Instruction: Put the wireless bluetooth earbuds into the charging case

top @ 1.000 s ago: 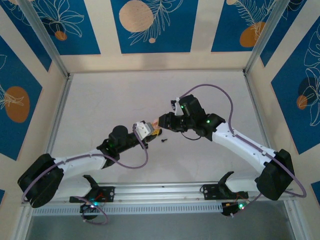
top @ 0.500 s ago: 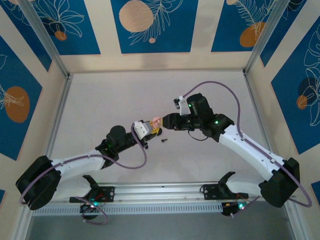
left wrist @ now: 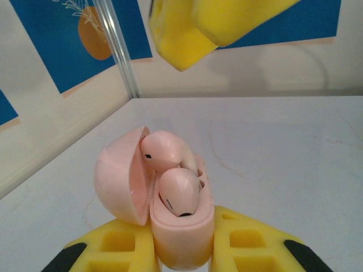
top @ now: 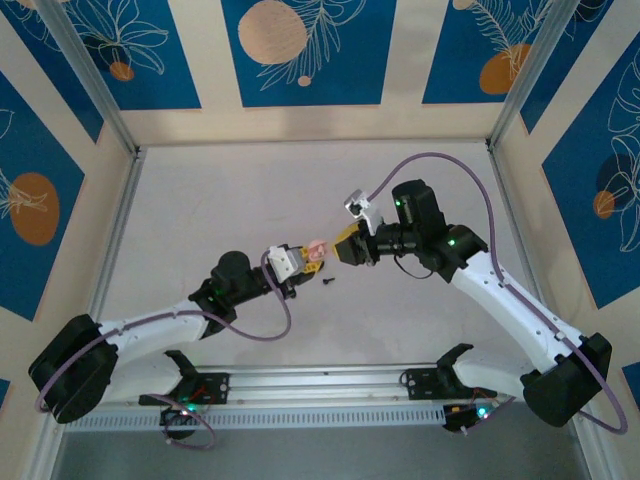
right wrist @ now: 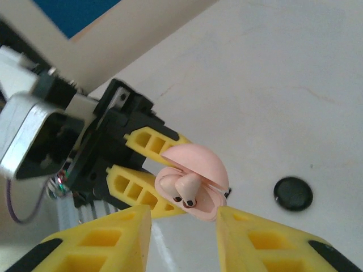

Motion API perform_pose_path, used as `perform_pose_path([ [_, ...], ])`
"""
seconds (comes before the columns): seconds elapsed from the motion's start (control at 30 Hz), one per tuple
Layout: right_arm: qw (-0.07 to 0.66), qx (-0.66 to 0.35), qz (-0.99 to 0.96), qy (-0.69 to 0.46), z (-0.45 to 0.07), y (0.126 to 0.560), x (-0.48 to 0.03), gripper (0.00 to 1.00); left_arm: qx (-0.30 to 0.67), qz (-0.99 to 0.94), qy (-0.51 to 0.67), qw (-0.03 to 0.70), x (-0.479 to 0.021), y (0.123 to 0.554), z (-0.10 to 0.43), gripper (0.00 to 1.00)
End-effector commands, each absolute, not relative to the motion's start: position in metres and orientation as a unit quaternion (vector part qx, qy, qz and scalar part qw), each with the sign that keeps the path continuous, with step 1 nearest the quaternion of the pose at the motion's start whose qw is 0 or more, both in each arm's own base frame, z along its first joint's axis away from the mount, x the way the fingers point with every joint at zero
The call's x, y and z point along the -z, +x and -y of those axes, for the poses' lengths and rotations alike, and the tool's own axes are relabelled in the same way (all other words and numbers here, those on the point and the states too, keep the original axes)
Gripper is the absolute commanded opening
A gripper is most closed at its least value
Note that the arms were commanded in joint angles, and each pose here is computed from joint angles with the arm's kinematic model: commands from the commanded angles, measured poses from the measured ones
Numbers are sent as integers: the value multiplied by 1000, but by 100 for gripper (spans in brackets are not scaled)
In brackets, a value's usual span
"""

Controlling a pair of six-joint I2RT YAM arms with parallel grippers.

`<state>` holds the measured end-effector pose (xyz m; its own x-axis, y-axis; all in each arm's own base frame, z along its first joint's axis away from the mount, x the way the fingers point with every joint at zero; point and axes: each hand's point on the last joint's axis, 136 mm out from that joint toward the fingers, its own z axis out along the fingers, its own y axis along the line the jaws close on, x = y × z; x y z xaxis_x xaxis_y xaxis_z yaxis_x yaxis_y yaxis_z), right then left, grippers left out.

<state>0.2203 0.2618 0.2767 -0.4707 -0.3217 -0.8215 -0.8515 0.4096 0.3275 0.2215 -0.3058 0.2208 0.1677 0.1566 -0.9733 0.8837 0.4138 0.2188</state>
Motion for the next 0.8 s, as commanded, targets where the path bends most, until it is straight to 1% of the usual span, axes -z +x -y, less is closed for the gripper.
perform_pose_path([
  [0.0, 383, -379, -679, -500, -262, 201, -282, 34, 314, -536, 476, 623, -240, 209, 314, 20],
  [0.13, 403, -371, -631, -549, -261, 197, -276, 32, 315, -526, 483, 625, -241, 206, 314, 20],
  [0.47, 400, -392, -626, -542, -263, 207, -266, 31, 312, -521, 487, 627, -239, 205, 313, 20],
  [0.77, 379, -412, -633, -535, -267, 205, -259, 29, 310, -523, 485, 629, -240, 206, 312, 20],
])
